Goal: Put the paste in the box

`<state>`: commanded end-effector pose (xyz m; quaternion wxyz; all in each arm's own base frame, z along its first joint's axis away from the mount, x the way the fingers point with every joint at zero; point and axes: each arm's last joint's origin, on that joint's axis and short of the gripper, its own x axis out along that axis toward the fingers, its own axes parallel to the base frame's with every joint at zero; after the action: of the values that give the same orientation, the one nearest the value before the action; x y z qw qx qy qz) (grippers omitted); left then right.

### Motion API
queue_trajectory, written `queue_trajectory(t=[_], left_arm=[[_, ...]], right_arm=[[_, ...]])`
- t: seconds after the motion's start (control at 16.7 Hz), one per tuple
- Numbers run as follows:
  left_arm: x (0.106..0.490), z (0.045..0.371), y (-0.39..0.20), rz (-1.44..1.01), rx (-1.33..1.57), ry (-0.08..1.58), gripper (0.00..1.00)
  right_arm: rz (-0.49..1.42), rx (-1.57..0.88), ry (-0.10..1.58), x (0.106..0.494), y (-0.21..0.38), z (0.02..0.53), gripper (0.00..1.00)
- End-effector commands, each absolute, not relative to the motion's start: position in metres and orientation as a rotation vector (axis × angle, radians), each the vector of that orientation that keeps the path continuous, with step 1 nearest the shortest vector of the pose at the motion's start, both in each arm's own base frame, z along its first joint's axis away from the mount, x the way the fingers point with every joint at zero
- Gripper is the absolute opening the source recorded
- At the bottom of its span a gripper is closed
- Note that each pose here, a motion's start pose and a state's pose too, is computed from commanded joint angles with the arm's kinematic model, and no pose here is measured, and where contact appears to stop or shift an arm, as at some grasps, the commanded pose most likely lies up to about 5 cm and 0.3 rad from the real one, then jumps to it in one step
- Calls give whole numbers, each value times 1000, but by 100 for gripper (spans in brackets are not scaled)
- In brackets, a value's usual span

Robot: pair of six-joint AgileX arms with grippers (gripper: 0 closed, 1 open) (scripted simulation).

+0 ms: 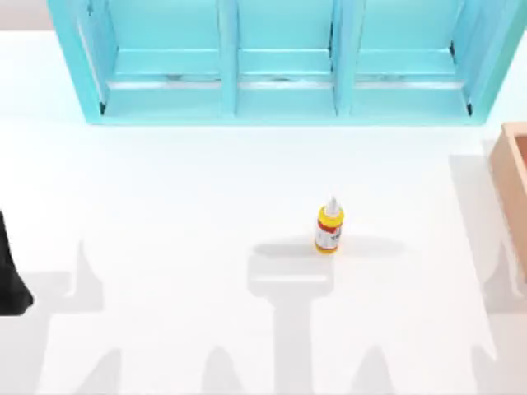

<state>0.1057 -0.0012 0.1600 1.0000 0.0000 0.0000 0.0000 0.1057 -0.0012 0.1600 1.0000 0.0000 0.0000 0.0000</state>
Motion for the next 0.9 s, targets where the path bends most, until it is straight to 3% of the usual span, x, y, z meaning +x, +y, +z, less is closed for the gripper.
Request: queue_trajectory(t=[0.42,0.66,0.9], left_arm=[[106,160,-1,0,0,0,100],[106,160,-1,0,0,0,100],[106,160,-1,0,0,0,100]], right_arm=[[133,-122,-4,107,6,187,100],[357,-340,26,122,18,225,100],[642,-556,96,163,36,248,100]])
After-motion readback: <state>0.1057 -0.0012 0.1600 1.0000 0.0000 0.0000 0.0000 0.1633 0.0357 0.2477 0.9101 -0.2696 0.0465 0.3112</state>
